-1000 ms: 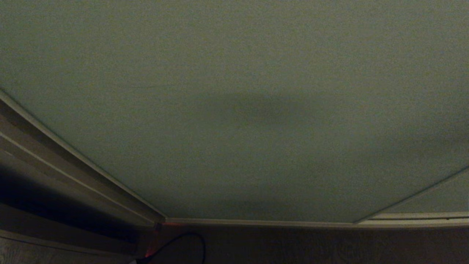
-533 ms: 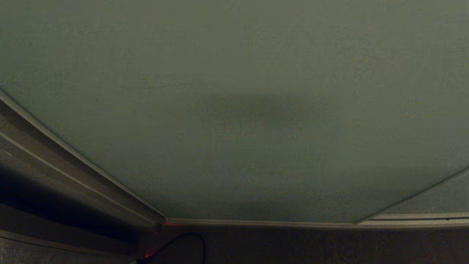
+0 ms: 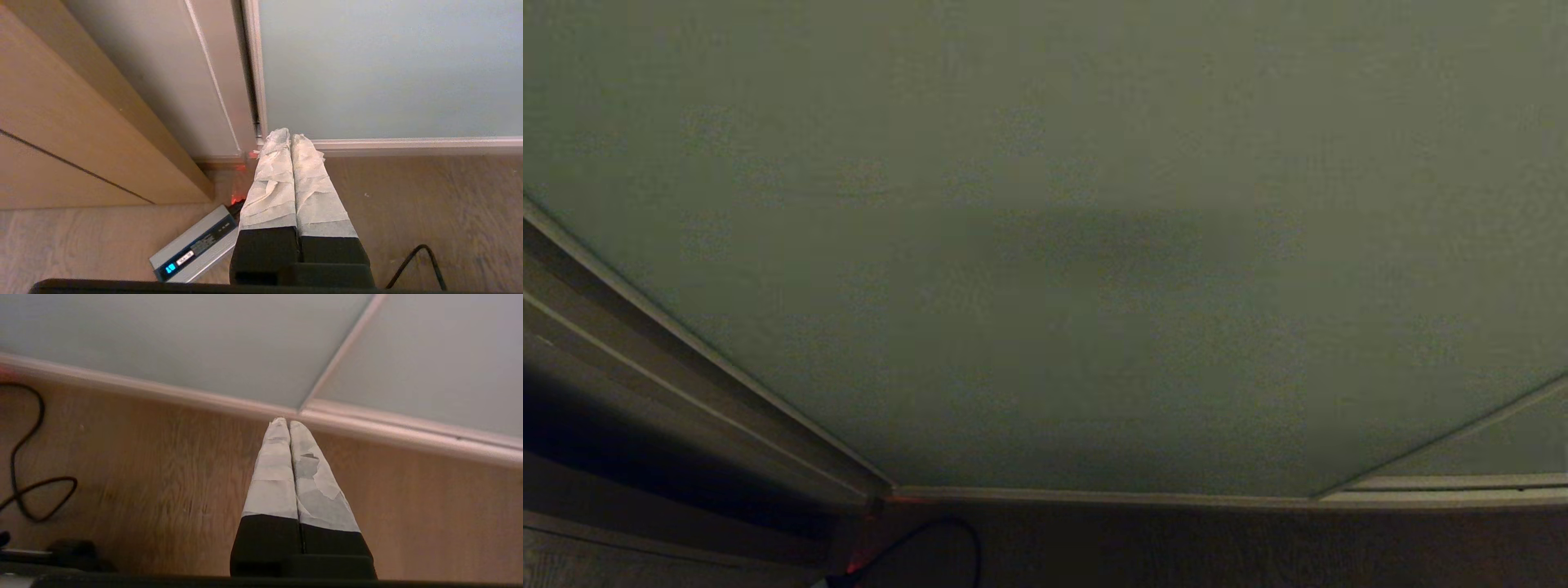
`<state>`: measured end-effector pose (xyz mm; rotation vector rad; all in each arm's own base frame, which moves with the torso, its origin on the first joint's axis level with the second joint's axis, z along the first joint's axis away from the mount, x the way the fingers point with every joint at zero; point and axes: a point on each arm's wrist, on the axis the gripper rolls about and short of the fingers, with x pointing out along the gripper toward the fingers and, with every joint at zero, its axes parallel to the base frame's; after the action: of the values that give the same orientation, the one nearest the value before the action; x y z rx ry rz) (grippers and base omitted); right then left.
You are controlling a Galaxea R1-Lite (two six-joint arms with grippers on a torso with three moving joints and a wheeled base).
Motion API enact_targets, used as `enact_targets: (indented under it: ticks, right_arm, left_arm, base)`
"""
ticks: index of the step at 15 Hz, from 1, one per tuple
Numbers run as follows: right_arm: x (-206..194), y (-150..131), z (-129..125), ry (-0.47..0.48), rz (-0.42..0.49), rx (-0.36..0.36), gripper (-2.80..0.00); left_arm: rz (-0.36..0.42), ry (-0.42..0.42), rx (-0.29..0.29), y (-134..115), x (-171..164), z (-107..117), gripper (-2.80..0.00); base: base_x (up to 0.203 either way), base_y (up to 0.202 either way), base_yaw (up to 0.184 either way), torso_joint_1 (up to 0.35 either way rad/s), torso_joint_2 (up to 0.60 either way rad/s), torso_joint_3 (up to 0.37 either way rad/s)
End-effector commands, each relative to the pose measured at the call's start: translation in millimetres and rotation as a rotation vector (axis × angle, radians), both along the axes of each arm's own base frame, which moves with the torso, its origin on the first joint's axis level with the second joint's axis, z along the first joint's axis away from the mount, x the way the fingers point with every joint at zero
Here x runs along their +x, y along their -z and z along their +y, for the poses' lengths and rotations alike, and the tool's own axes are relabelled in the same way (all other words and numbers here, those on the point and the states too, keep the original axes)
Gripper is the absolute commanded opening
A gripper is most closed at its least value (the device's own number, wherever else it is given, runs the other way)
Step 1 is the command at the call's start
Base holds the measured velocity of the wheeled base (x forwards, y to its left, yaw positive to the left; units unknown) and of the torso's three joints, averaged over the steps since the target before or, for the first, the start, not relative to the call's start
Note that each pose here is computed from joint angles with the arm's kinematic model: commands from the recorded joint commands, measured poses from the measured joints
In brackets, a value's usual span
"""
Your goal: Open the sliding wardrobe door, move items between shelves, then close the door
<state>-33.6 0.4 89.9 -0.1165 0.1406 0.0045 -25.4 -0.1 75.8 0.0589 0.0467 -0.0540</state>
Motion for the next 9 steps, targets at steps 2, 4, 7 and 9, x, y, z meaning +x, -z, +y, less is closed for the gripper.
enact_targets:
  ticks: [2, 4, 7, 9]
  right_arm:
    - [6.3, 15.2, 0.0, 0.001, -0.038, 0.024, -2.80]
    - [8.0, 14.7, 0.0, -0.002, -0.076, 0.018, -2.80]
    - [11.1, 16.8, 0.2, -0.012, -0.121, 0.013, -2.80]
    - [11.2, 17.8, 0.1, -0.007, -0.113, 0.033, -2.80]
  left_arm:
    - [-0.001, 0.001, 0.001, 0.1, -0.1, 0.0, -2.80]
    - [-0.001, 0.001, 0.001, 0.1, -0.1, 0.0, -2.80]
    - [-0.001, 0.001, 0.001, 0.1, -0.1, 0.0, -2.80]
    - [-0.001, 0.001, 0.001, 0.1, -0.1, 0.0, -2.80]
  base:
    - [0.000, 0.000, 0.000, 0.000, 0.00, 0.000]
    - [0.000, 0.000, 0.000, 0.000, 0.00, 0.000]
    - [0.000, 0.000, 0.000, 0.000, 0.00, 0.000]
    - [0.000, 0.000, 0.000, 0.000, 0.00, 0.000]
